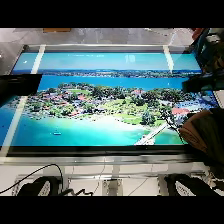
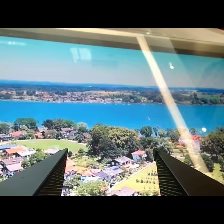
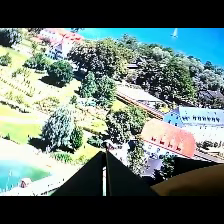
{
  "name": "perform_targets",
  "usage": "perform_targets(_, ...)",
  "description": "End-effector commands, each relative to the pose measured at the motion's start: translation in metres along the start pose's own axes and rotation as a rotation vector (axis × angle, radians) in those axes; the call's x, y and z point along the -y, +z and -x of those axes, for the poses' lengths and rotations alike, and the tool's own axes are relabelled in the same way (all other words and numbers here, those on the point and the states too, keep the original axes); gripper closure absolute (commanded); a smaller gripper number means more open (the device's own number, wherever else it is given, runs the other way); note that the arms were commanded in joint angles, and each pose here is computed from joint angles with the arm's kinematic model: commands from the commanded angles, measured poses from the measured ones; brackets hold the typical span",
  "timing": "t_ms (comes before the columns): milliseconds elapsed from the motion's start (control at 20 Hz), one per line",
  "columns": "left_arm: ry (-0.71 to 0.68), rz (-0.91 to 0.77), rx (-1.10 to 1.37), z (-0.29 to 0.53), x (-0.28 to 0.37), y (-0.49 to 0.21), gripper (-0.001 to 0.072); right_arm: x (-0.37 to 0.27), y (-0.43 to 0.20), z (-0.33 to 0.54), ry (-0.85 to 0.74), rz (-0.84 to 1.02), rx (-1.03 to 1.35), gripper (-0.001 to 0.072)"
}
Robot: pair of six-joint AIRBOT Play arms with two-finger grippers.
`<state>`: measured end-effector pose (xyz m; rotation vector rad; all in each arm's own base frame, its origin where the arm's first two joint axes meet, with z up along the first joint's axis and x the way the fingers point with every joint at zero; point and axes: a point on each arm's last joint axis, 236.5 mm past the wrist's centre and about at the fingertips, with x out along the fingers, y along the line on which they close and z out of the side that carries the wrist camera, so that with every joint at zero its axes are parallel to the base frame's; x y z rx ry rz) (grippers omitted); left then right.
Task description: Fold the clothes and pants, and hang the long-sleeved shirts on hangers.
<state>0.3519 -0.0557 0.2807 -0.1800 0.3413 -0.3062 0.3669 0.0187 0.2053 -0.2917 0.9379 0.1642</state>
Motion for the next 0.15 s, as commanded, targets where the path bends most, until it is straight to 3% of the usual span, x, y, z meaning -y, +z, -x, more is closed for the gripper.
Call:
perform_targets(0,0.001,-0.001,0.001,0.0,0.0,0.0,0.0115,-0.034,-0.023,0.003,0.05,0.155,-0.116,0.0673)
perform_targets(100,0.001,-0.001,0.001,0.0,0.0,0.0,0.0115,-0.05,-0.023,0.004,0.107,0.158,-0.116,0.0673)
